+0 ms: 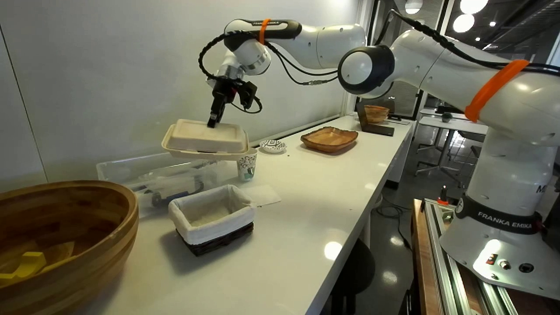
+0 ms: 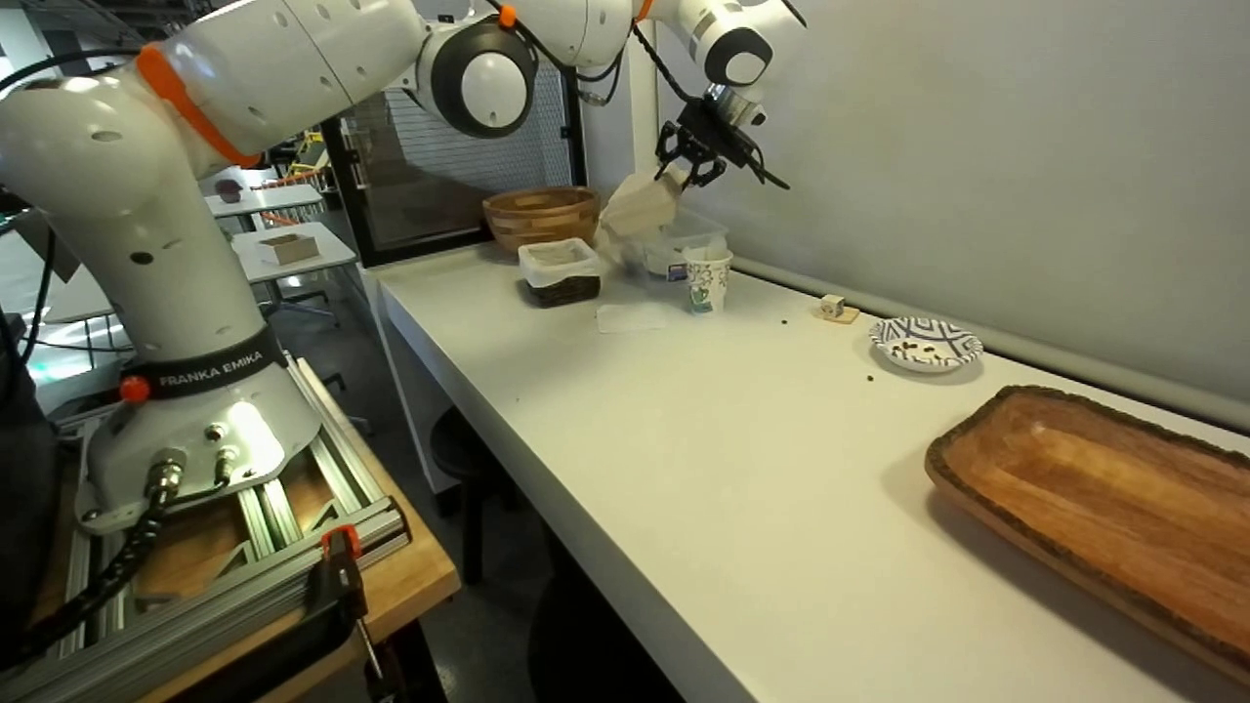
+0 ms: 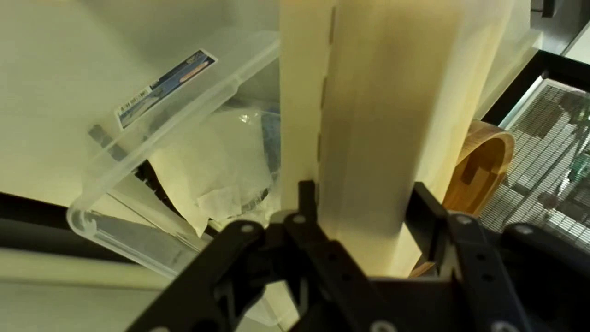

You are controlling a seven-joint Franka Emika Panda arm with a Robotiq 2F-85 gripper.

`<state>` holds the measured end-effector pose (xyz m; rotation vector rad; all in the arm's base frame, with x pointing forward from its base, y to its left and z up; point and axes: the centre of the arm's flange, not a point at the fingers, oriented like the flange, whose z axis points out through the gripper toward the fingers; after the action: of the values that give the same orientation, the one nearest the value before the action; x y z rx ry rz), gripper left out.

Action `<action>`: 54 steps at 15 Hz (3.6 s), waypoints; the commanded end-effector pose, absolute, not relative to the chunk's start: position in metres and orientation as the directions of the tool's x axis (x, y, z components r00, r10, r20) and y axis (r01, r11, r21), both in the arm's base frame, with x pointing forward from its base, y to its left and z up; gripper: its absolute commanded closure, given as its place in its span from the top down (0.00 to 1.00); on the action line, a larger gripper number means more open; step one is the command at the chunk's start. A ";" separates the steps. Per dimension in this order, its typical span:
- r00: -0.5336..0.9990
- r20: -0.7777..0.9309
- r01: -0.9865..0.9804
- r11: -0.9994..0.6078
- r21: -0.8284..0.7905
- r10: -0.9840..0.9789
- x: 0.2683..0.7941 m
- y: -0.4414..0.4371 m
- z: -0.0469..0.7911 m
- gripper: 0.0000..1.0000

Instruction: Put the lunch pack in the transparent bowl

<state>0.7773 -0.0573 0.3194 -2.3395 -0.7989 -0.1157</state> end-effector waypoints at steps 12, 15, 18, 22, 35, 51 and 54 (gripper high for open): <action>0.664 0.305 0.736 -0.524 -0.430 0.683 0.815 -0.031 0.318 0.26; 0.618 0.310 0.776 -0.499 -0.385 0.723 0.836 -0.018 0.317 0.26; 0.603 0.342 0.794 -0.502 -0.343 0.720 0.852 0.001 0.327 0.26; 0.575 0.388 0.818 -0.516 -0.254 0.720 0.867 0.007 0.348 0.26; 0.487 0.394 0.870 -0.473 -0.140 0.779 0.877 0.027 0.326 0.76; 0.875 -0.019 0.448 -0.825 -0.345 0.483 0.718 -0.022 0.422 1.00; 0.863 0.014 0.476 -0.804 -0.356 0.505 0.754 -0.026 0.428 1.00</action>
<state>0.7538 -0.0261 0.4285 -2.6861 -0.7311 0.1148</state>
